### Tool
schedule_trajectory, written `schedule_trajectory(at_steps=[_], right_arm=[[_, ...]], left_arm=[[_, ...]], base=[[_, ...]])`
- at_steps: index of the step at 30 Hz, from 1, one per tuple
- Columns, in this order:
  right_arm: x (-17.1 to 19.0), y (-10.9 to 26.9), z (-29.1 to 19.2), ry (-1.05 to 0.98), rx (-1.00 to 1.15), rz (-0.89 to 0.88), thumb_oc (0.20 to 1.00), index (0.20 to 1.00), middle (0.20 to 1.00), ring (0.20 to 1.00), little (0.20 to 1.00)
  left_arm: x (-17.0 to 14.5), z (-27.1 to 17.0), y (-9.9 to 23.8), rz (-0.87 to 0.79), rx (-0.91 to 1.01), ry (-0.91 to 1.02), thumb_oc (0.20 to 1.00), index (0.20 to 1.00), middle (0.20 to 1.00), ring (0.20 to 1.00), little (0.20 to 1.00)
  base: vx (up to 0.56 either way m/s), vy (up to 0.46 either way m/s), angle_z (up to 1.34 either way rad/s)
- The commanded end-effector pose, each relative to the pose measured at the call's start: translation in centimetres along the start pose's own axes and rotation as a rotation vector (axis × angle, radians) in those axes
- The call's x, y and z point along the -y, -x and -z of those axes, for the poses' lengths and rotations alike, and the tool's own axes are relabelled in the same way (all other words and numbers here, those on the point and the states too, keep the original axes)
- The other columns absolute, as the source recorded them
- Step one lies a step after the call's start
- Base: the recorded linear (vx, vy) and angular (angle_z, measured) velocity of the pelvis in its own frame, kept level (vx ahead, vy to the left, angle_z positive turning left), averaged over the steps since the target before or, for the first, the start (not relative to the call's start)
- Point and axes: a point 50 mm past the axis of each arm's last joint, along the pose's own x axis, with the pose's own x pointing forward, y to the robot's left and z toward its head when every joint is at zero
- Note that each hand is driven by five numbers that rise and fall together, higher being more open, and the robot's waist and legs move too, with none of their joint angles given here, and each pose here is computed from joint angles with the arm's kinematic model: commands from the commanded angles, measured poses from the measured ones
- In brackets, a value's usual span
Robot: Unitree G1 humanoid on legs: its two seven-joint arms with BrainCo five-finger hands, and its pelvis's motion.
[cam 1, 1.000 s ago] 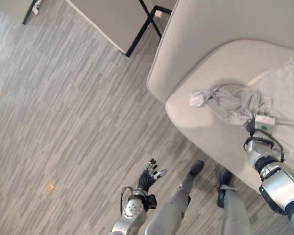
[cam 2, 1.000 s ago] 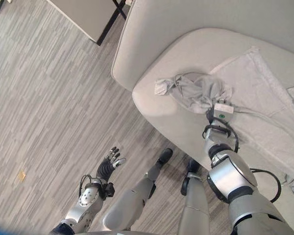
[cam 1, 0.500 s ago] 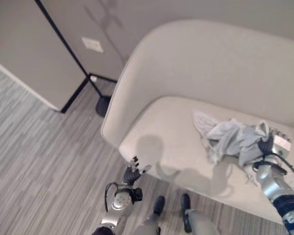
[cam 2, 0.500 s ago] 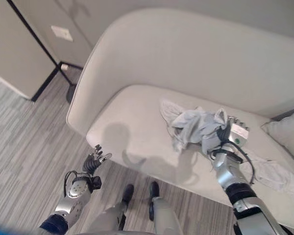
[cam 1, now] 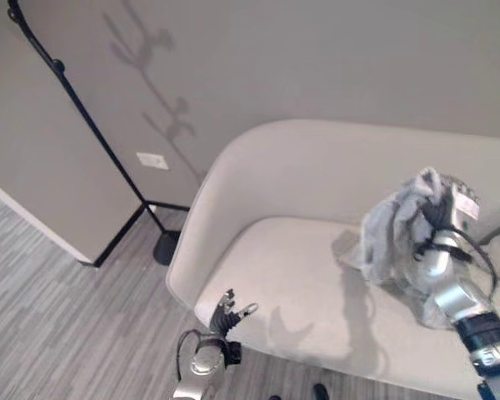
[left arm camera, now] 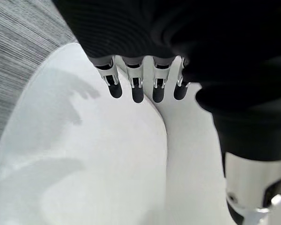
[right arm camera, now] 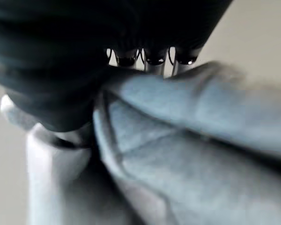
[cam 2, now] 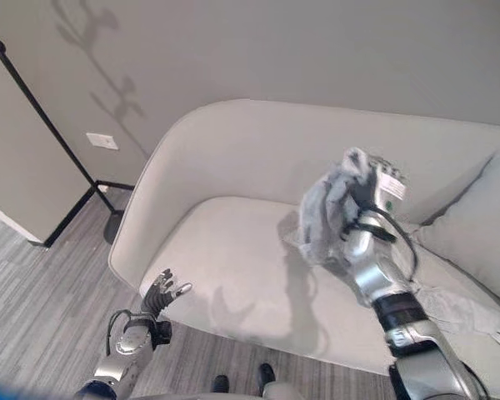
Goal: Hang the clothes on the sofa on the clothes rack.
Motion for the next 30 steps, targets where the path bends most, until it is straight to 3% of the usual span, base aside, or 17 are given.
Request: schedule_trajectory(at_steps=[1,10,17,26,30], right_arm=[[-0.3,-2.0,-5.1,-0.144,0.134,0.045,0.2,0.2,0.2,0.2,0.2],[-2.9,-1.1,-11.3,-0.353,0.201,-0.025,0.2,0.2,0.2,0.2,0.2],[-2.3,-1.5,-16.3,-0.525,0.289,0.012,0.2,0.2,0.2,0.2,0.2],[-0.1,-3.0,-21.5,-0.673,0.429,0.101,0.2,0.2,0.2,0.2,0.2],[0.9,-3.7,-23.1,-0.718,0.469,0.128,0.2,0.2,0.2,0.2,0.2]], left_arm=[[-0.2,-0.7,-0.1,-0.035,0.048,-0.067,1.0,1.0,1.0,1.0,1.0],[0.7,-1.1,-0.1,-0.081,0.083,-0.179,1.0,1.0,1.0,1.0,1.0],[1.3,-2.4,-1.3,-0.178,0.153,-0.303,1.0,1.0,1.0,1.0,1.0],[-0.5,-4.0,-3.0,-0.321,0.295,-0.743,1.0,1.0,1.0,1.0,1.0],[-1.6,-4.7,-3.4,-0.379,0.329,-0.84,1.0,1.0,1.0,1.0,1.0]], base=[[0.01,0.009,0.04],[0.0,0.005,0.04],[0.01,-0.007,0.09],[0.0,0.0,0.0],[0.01,-0.001,-0.01]])
